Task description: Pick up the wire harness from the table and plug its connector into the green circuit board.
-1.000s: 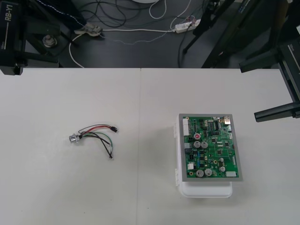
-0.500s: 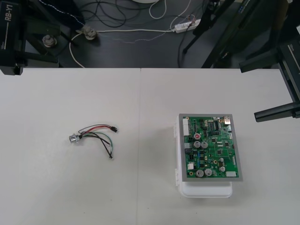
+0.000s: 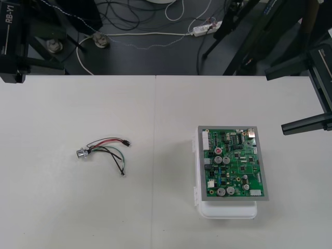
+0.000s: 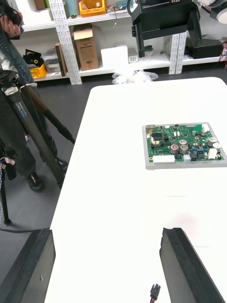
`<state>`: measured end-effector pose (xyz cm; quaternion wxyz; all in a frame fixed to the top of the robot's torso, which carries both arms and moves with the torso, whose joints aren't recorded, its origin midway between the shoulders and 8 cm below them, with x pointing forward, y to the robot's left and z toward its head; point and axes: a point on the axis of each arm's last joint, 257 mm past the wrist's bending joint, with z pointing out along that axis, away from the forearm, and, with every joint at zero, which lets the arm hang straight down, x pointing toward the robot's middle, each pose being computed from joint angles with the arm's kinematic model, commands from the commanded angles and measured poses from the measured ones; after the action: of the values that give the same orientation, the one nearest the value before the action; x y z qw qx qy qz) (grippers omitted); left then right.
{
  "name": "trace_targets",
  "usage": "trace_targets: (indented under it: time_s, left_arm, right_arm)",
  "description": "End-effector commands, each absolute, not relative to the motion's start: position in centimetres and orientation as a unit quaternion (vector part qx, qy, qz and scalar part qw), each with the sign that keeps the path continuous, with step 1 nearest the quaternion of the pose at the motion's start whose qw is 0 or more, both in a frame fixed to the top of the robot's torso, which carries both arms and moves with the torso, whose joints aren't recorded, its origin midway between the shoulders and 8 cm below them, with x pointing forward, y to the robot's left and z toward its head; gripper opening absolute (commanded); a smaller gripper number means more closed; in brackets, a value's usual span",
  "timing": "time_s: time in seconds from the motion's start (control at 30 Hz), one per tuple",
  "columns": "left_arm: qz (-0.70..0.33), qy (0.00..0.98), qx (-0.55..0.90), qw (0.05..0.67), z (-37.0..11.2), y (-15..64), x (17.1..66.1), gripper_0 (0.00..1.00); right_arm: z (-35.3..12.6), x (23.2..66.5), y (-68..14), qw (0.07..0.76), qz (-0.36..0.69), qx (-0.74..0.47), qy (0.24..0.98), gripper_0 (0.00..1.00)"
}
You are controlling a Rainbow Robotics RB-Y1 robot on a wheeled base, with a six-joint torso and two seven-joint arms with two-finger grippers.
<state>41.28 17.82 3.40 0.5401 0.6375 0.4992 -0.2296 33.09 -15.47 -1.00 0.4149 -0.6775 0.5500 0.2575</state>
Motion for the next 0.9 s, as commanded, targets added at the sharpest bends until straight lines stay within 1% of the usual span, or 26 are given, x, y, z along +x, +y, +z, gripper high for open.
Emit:
trace_targets:
  time_s: [0.03,0.9]
  left_arm:
    - [-0.230,0.492,0.634,0.550,5.89,17.25,41.20,0.65]
    - [-0.230,0.492,0.634,0.550,5.89,17.25,41.20,0.65]
  right_arm:
    - [1.02,33.51,-15.85,0.435,0.230,-0.691,0.530,1.00]
    - [1.02,33.51,-15.85,0.435,0.230,-0.691,0.530,1.00]
